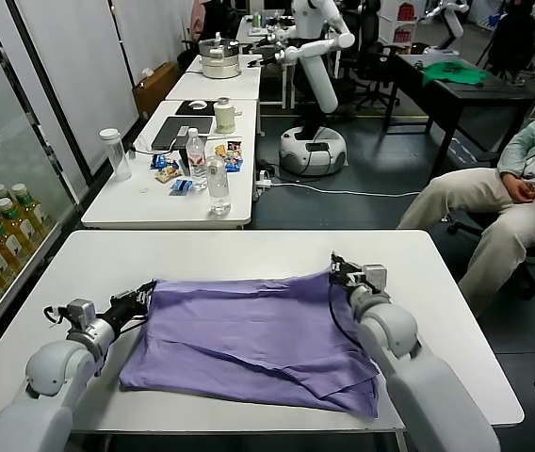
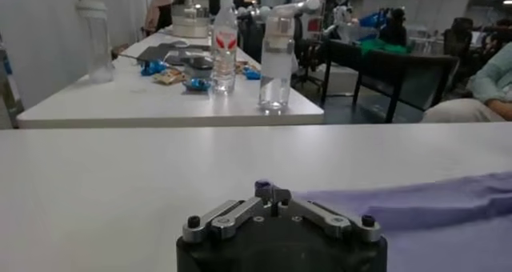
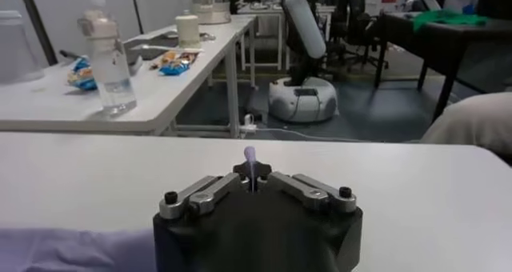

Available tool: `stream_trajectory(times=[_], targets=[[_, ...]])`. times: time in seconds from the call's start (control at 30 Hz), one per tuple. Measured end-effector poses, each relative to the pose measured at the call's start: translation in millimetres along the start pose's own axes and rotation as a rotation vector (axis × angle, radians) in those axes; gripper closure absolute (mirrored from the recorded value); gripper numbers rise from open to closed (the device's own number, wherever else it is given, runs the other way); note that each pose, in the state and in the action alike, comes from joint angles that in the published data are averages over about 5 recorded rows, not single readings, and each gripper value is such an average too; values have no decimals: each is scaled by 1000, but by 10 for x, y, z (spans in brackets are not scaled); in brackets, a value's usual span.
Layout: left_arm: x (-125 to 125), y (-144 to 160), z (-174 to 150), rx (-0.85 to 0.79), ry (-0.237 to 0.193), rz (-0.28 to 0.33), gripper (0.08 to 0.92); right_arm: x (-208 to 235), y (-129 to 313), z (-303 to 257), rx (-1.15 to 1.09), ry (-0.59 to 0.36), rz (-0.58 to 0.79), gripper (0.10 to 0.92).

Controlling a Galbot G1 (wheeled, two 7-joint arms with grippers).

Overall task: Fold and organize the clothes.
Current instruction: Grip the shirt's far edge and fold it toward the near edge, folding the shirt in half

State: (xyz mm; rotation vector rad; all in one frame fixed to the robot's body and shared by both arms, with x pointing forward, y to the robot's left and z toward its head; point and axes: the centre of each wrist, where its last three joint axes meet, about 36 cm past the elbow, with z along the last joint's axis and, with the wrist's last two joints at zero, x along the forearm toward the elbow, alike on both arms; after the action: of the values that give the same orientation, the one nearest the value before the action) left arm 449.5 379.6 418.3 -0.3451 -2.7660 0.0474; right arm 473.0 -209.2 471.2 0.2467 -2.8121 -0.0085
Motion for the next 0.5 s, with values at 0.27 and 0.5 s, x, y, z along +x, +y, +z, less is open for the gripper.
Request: stream_trajectory(times=[0.27,0.5], targets=[[270,-90,140,7,-10,2,915,469,70,134,12,17,-17,906],[448,-129,252,15,-3,3,915,766,100,245,18,36,-22,906]])
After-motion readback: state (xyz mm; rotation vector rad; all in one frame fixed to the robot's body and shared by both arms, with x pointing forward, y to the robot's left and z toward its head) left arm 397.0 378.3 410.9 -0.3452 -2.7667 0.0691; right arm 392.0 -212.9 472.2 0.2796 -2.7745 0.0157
